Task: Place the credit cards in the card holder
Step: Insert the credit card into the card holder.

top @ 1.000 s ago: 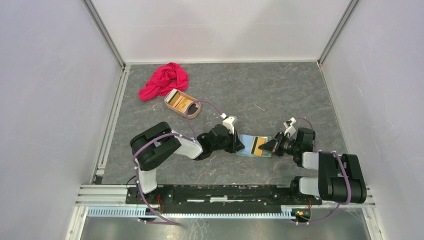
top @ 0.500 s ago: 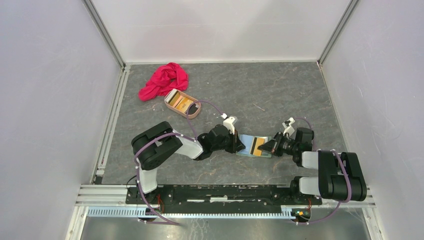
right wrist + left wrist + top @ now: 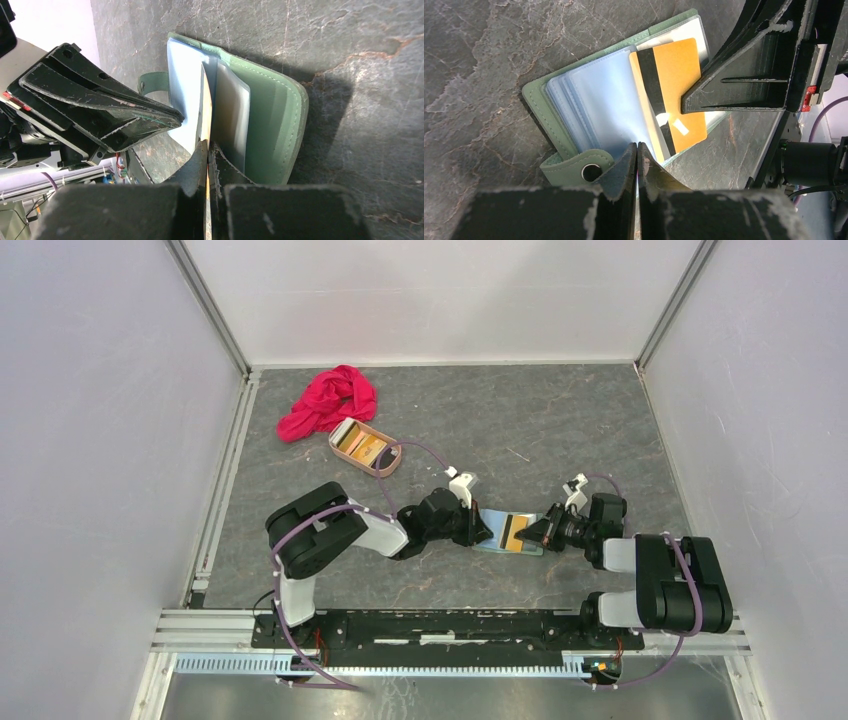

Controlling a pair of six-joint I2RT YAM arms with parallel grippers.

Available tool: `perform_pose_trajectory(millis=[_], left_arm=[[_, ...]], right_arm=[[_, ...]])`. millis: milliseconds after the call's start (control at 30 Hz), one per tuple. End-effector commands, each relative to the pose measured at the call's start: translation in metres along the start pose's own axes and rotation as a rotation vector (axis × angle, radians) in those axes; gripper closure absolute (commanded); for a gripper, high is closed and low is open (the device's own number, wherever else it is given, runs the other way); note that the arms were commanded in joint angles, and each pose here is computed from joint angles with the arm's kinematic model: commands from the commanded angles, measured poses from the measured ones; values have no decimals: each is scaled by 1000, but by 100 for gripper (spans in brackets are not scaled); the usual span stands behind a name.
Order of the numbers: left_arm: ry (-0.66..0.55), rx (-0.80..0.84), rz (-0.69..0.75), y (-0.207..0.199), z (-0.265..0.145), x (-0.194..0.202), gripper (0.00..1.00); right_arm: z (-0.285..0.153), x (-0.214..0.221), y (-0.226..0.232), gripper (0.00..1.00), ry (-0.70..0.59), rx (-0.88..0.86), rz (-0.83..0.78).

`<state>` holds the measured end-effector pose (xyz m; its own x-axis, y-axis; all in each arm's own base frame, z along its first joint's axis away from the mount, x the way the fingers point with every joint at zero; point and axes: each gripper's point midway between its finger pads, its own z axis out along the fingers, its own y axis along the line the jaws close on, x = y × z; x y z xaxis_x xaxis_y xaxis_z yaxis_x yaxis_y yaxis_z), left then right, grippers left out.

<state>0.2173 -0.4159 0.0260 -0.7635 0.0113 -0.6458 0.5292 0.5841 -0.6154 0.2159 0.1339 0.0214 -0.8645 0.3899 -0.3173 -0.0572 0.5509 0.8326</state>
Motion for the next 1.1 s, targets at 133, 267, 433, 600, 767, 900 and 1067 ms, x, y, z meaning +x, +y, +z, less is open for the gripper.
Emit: perform_pose_trajectory(millis=[133,267,433,600,767,900,1067], left_arm=[[95,-43,-9,15,3,27,91],[98,-38,-1,14,3,26,91],[104,-32,0,14,4,28,91],[109,-23,8,13,4,29,91],[114,-5,14,7,4,26,90],[111,3,14,4,5,24,89],[100,-26,12,5,3,17,87]], right_arm=[[3,6,-10,100,37,46,-3],[5,6,-11,100,56,51,10],[8,1,-13,100,86,60,6],[11,-3,-14,100,85,73,-25],[14,-5,-13,100,110,69,-51],[19,-7,-11,98,141,64,-70],[21,-11,-12,95,158,69,-94]])
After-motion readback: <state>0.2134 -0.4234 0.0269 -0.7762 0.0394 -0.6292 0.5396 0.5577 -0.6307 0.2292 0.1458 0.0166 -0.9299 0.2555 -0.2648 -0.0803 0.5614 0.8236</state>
